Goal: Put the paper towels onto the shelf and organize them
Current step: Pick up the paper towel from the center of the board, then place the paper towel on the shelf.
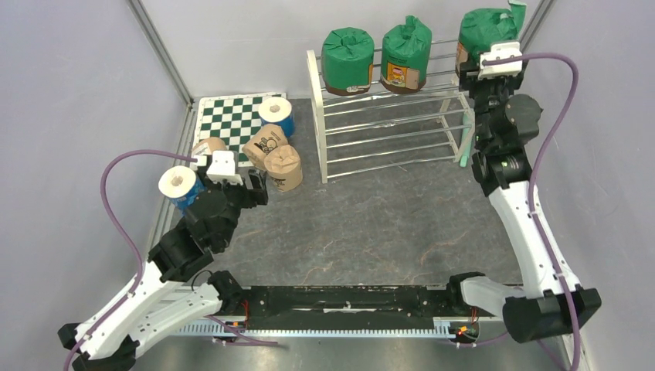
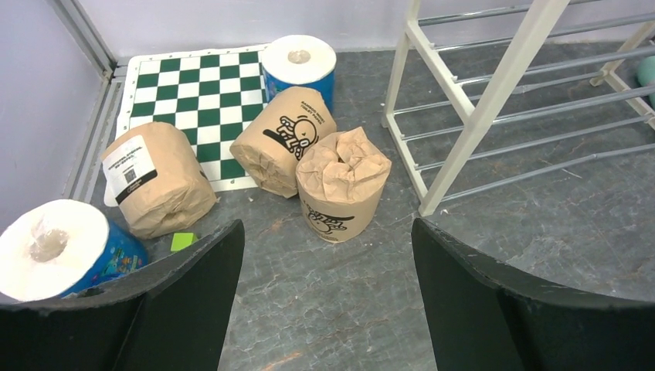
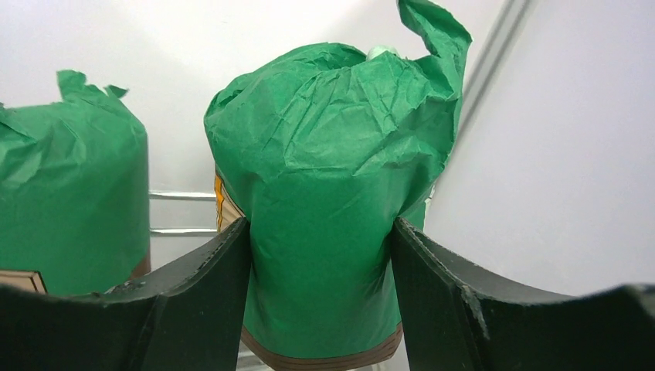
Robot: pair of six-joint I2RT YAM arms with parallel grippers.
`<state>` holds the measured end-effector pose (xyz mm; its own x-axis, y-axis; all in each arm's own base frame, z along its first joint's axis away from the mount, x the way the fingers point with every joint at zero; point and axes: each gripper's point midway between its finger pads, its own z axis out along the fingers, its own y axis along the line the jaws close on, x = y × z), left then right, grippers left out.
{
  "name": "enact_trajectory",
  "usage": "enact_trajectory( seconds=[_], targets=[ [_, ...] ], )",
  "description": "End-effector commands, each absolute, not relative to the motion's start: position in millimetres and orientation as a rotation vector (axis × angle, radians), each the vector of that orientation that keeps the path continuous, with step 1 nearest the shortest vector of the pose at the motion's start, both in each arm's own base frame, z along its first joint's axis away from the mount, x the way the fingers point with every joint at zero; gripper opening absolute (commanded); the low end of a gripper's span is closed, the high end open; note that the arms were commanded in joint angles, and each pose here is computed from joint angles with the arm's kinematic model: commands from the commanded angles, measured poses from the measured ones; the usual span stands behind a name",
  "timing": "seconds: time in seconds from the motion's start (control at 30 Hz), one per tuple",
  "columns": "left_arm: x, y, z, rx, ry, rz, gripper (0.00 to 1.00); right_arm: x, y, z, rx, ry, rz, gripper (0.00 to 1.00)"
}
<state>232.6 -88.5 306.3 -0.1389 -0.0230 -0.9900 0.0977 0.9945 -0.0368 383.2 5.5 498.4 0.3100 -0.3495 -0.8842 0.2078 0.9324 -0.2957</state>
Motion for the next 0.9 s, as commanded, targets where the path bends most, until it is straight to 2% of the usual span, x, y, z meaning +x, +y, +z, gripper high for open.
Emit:
enact_trajectory(
  seconds=[0.0,0.27,0.87],
  targets=[
    [234,-79,304,0.075,1.706,-0.042,0.86,385,29,553,-0.186,1.012,-0.176,0.36],
    [238,-75,298,0.060,1.721,-0.040,0.86,408,31,544,-0.201,0.998,-0.112,0.36],
    [244,-75,290,0.042,1.739,-0.084,0.86,430,22,478,-0.198,1.045,-0.032,0.38]
  ],
)
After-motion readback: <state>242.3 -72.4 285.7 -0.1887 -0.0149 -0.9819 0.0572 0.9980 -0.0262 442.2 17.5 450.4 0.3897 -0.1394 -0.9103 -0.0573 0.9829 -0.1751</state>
